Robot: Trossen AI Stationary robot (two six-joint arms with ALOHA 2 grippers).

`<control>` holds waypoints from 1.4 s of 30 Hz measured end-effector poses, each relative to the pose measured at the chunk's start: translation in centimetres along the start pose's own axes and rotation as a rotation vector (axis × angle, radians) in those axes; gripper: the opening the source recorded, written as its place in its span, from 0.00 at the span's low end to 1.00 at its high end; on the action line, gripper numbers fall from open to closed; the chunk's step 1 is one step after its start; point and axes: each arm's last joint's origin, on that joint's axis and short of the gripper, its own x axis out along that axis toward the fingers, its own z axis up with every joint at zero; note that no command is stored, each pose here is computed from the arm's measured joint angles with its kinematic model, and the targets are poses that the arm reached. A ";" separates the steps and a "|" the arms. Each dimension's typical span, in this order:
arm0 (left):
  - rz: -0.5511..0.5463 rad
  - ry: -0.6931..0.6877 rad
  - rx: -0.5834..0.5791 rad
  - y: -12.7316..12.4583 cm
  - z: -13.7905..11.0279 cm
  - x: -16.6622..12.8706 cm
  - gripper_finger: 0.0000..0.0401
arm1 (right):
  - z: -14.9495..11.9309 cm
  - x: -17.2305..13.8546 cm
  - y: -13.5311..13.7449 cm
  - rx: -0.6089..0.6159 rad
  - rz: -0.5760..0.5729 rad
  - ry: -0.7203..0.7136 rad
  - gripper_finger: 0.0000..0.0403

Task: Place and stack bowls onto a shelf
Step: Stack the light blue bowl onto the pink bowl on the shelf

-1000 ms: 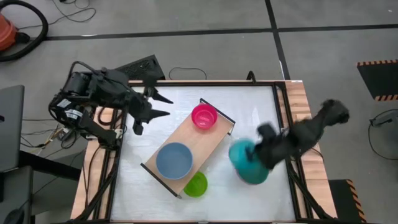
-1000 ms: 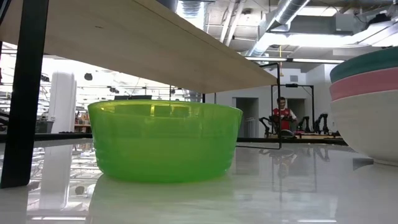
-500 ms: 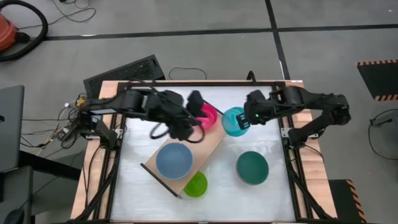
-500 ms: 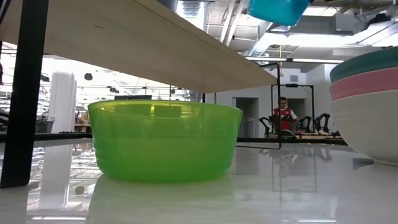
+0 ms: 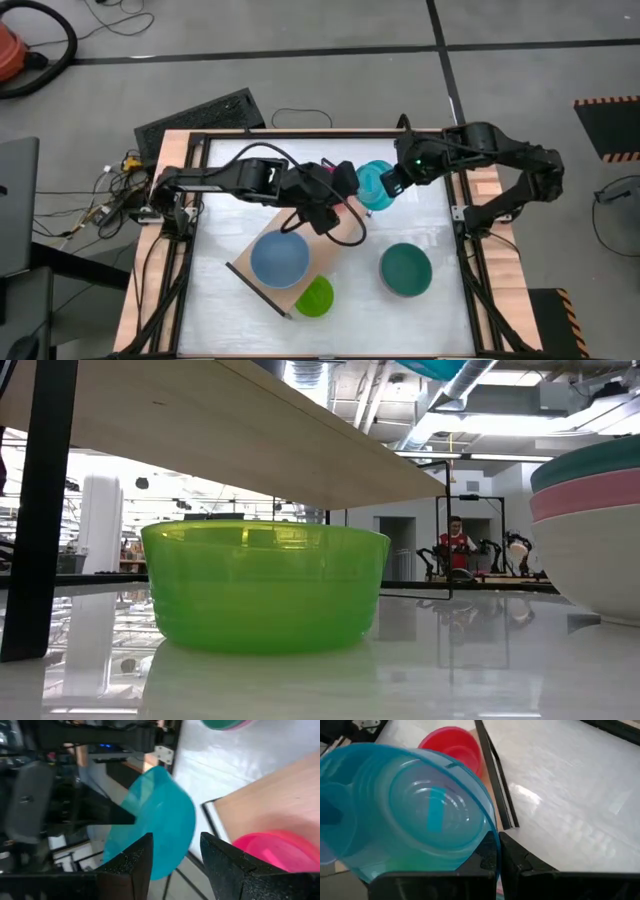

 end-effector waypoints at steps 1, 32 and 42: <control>0.003 -0.017 0.011 0.1 0.0 -0.1 0.38 | 0.0 0.1 0.1 -0.009 -0.002 0.007 0.06; -0.083 0.000 0.222 -1.3 -0.1 0.9 0.14 | 0.1 2.1 1.4 -0.151 0.038 0.104 0.06; -0.093 -0.007 0.254 -1.4 0.0 0.9 0.01 | 0.1 2.5 1.7 -0.232 0.055 0.118 0.06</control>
